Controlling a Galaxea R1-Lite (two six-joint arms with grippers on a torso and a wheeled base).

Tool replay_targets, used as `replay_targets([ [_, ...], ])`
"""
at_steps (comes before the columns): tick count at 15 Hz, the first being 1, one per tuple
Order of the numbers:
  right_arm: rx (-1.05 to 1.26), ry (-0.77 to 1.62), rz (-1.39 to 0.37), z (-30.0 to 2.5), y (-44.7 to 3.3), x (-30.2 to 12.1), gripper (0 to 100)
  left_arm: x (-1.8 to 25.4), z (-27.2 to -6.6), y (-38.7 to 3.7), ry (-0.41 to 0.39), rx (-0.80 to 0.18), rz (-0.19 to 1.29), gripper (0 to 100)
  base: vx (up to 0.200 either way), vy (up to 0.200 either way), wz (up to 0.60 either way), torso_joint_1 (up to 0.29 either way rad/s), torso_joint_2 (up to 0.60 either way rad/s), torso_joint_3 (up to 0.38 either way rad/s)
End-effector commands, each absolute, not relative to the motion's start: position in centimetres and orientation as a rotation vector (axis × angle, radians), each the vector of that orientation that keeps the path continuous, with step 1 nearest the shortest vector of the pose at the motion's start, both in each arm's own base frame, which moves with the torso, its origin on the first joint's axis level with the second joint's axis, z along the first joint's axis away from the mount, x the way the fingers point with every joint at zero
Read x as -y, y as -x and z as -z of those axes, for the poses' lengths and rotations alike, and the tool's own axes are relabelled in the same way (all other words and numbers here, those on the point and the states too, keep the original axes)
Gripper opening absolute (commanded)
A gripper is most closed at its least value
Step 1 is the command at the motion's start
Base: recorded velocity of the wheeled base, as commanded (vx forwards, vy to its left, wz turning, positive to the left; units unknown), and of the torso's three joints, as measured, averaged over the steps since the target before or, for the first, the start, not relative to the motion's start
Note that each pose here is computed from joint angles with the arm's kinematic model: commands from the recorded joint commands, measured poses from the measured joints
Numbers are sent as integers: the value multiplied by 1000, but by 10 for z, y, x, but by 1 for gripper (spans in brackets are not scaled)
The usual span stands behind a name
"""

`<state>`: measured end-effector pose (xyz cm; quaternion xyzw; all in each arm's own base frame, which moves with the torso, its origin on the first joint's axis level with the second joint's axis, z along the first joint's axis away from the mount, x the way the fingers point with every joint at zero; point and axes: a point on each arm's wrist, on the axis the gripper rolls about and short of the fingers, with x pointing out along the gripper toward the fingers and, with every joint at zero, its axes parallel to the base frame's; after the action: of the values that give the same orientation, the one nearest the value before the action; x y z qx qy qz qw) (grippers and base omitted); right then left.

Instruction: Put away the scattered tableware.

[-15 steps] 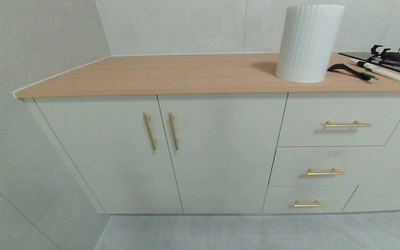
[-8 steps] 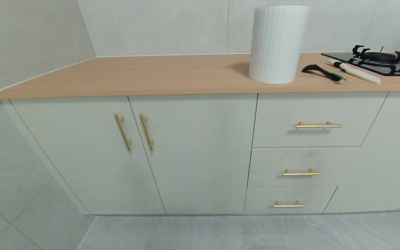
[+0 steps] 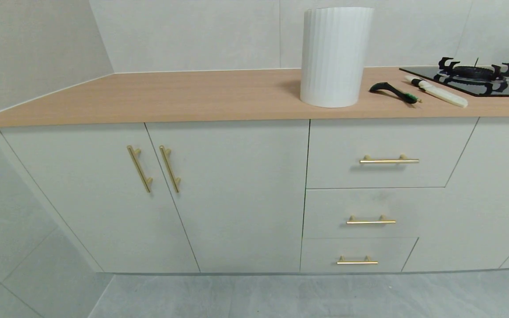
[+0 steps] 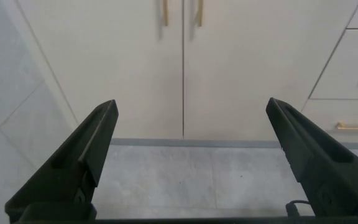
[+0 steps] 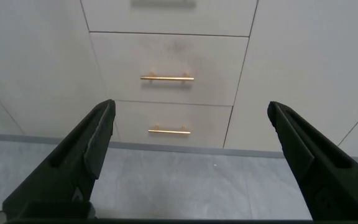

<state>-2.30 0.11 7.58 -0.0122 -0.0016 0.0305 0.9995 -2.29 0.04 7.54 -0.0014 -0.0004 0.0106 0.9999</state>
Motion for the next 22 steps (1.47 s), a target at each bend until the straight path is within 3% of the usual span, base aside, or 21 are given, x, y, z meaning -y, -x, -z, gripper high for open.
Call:
replay_targets([
  [1,2,25,-61,-76,23,-1,100,0,-75,23,3,0,-21,100,0,0,0,0,0,0],
  [7,2,23,-60,-76,23,-1,100,0,-75,23,3,0,-21,100,167,0,0,0,2,7],
  [17,5,25,-58,-76,23,-1,100,0,-75,23,3,0,-21,100,0,0,0,0,0,0],
  [19,133,-107,-75,-123,35,-1,100,0,-75,23,3,-2,-21,100,0,0,0,0,0,0],
  [22,-56,-66,-152,-132,18,0,100,0,-75,23,3,0,-21,100,0,0,0,0,0,0],
])
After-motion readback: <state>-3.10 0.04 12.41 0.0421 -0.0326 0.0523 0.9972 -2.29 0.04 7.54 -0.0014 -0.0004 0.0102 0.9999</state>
